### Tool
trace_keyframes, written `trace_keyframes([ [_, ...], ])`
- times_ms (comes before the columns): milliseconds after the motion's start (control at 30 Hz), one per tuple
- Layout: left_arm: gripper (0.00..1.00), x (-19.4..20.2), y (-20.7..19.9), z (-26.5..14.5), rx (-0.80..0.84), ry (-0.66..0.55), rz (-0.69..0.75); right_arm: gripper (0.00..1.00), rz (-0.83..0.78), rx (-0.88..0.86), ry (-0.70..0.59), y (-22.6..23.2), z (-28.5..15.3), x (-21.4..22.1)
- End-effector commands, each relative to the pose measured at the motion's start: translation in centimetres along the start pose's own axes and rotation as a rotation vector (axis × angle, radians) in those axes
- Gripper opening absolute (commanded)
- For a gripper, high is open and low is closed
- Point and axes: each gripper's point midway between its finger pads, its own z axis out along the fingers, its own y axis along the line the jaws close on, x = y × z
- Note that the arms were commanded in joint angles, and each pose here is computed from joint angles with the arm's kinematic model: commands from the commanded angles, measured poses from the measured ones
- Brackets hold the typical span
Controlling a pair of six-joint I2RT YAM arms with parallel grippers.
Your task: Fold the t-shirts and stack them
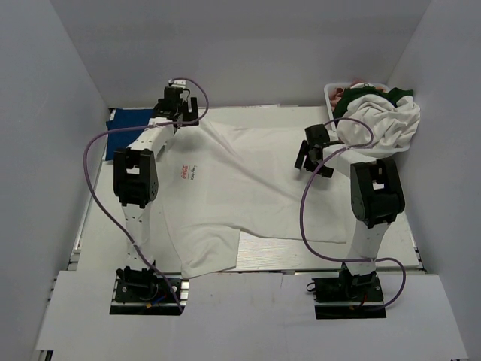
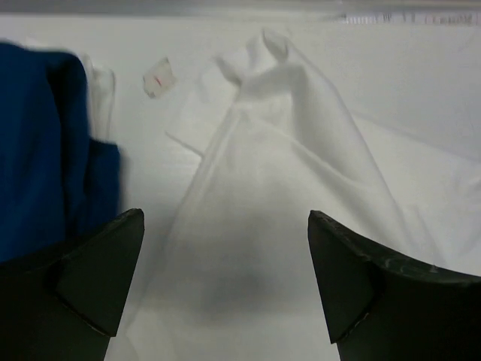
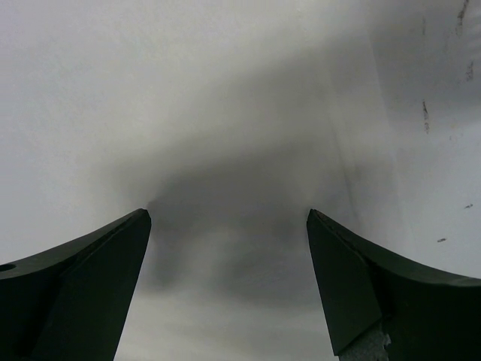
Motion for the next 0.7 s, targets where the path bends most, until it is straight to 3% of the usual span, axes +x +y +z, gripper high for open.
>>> trace_keyframes([
  [0,1.00,0.3,-2.3,-4.5,0.102,0.064,-0.104,0.91,0.025,-0.032,0.004,1.5,-0.2,-2.0],
  [100,1.00,3.8,-3.6,-3.3,0.157,0.154,-0.124,0.91,0.018,-0.054,-0.047,2.9,0.2,-5.1],
  [167,1.00,4.4,-3.9,-2.6,0.162,0.184,-0.131,0.91,-0.013,-0.056,-0.015,3.4,1.2,-5.1],
  [200,1.00,4.7,-3.3,-1.9,0.151,0.194,-0.138,0.91,0.000,-0.074,-0.052,4.3,1.2,-7.6],
  [367,1.00,5.1,-3.9,0.5,0.185,0.216,-0.147,0.91,0.001,-0.117,-0.080,6.9,3.5,-10.9],
  [667,1.00,8.4,-4.0,4.6,0.187,0.297,-0.140,0.91,0.070,-0.193,-0.022,8.0,8.8,-12.6],
])
